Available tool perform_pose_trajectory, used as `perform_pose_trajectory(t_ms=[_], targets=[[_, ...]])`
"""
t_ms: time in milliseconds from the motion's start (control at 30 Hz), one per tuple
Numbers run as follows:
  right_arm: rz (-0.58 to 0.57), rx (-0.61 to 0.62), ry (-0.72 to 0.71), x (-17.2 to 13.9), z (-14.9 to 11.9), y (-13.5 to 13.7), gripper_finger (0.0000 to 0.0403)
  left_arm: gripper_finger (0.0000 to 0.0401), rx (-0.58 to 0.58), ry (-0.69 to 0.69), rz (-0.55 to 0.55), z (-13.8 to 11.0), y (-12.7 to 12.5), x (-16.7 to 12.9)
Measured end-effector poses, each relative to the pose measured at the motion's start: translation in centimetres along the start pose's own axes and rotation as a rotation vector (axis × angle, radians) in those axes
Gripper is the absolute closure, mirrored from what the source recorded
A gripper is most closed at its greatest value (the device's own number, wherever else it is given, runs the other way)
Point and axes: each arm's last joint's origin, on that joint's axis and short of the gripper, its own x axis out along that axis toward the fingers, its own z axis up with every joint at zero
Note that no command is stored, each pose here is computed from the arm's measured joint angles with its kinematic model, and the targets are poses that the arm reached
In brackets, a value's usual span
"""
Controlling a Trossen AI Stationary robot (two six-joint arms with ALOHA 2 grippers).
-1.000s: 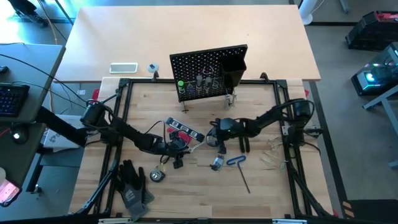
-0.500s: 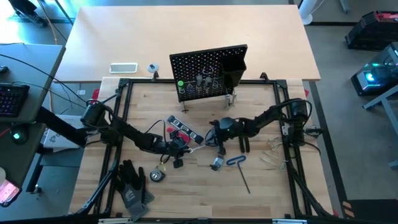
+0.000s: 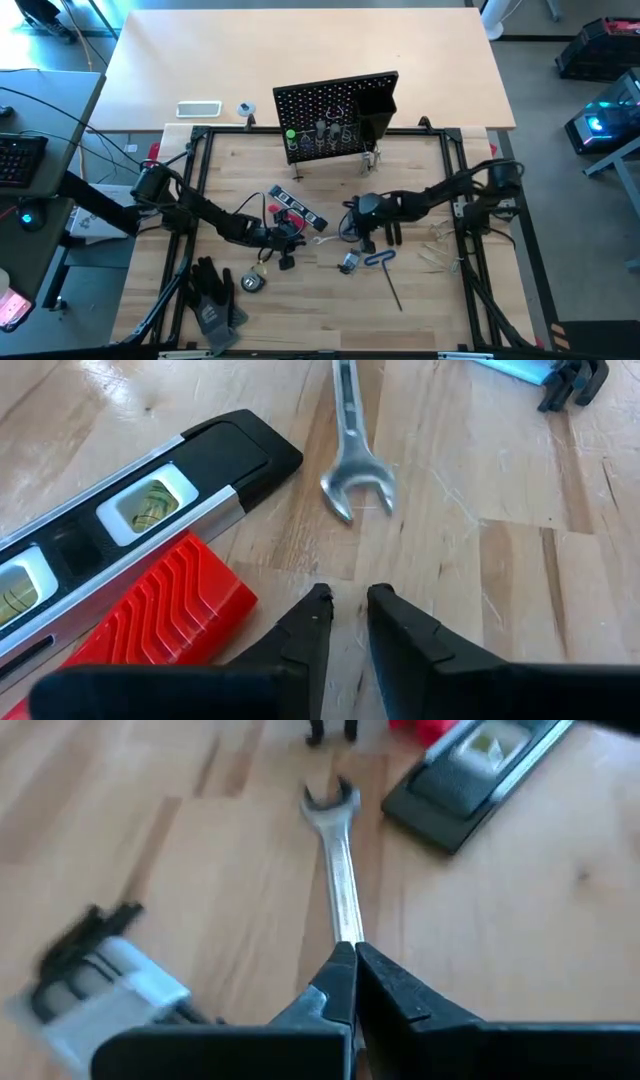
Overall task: Hang tools onto peg board
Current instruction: Hang the wrench onto the pegboard
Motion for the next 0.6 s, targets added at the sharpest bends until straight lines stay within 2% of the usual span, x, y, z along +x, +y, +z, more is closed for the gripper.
perform_pose_trajectory(t_ms=[233,400,600], targets=[[0.001,-0.024,-0.03,-2.6,1.7,1.1,0.0401,0.0341,0.006,-0.041,-0.013,0.4,-0.1,0.0],[-0.046,-0.012,0.099,-3.1,0.6,1.1,0.0401,0.0341,0.003,-0.067,-0.036,0.8,-0.3,0.1],[-0.046,-0.012,0.134,-2.8,0.2,1.1,0.04,0.0341,0.006,-0.082,-0.048,1.0,-0.4,0.1]])
